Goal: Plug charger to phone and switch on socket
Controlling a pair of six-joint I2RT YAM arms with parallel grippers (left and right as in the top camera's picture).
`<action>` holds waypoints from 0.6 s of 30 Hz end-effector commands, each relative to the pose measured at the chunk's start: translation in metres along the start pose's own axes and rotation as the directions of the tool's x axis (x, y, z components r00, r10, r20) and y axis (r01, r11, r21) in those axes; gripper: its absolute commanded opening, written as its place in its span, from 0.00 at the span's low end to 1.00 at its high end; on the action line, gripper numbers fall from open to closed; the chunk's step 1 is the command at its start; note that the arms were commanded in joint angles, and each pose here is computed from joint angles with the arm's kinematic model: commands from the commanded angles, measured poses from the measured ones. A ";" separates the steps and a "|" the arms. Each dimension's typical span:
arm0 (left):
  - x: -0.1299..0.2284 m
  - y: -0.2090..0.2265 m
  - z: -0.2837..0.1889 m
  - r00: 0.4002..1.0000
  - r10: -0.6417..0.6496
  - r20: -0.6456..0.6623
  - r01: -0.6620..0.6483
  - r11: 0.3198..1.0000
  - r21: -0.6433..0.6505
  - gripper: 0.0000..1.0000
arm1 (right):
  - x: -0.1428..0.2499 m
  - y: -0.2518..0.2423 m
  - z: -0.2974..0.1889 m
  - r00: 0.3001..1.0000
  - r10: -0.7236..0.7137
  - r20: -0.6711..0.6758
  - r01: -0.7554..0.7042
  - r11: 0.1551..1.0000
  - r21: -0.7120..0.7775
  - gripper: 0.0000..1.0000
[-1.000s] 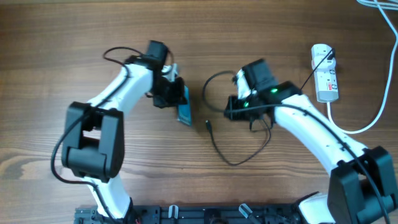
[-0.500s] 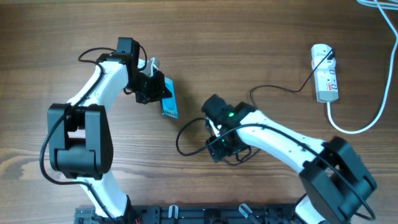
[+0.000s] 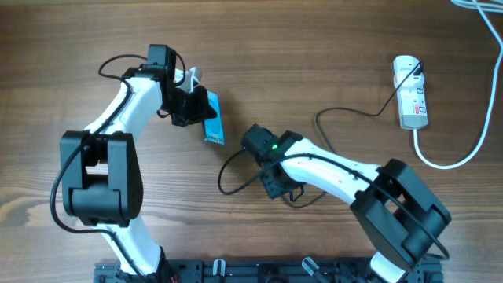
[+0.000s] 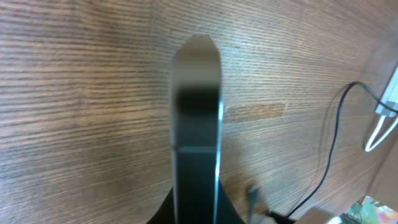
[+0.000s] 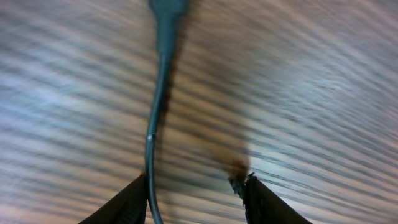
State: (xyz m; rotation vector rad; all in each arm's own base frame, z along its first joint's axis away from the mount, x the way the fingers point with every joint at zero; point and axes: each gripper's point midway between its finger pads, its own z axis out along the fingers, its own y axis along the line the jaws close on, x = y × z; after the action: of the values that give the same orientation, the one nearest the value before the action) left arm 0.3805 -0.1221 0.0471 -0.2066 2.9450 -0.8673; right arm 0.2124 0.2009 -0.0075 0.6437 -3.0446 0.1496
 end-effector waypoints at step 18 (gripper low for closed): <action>-0.006 -0.011 -0.014 0.998 0.043 0.042 -0.043 0.999 0.011 0.04 | -0.012 -0.051 0.049 0.989 0.144 -0.036 -0.143 0.989 0.027 0.68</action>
State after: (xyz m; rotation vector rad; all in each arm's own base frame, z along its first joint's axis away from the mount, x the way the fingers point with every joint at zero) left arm 0.3807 -0.1209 0.0463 -0.2073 2.9468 -0.8547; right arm 0.2671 0.1761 -0.0083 0.4022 -3.1695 0.0595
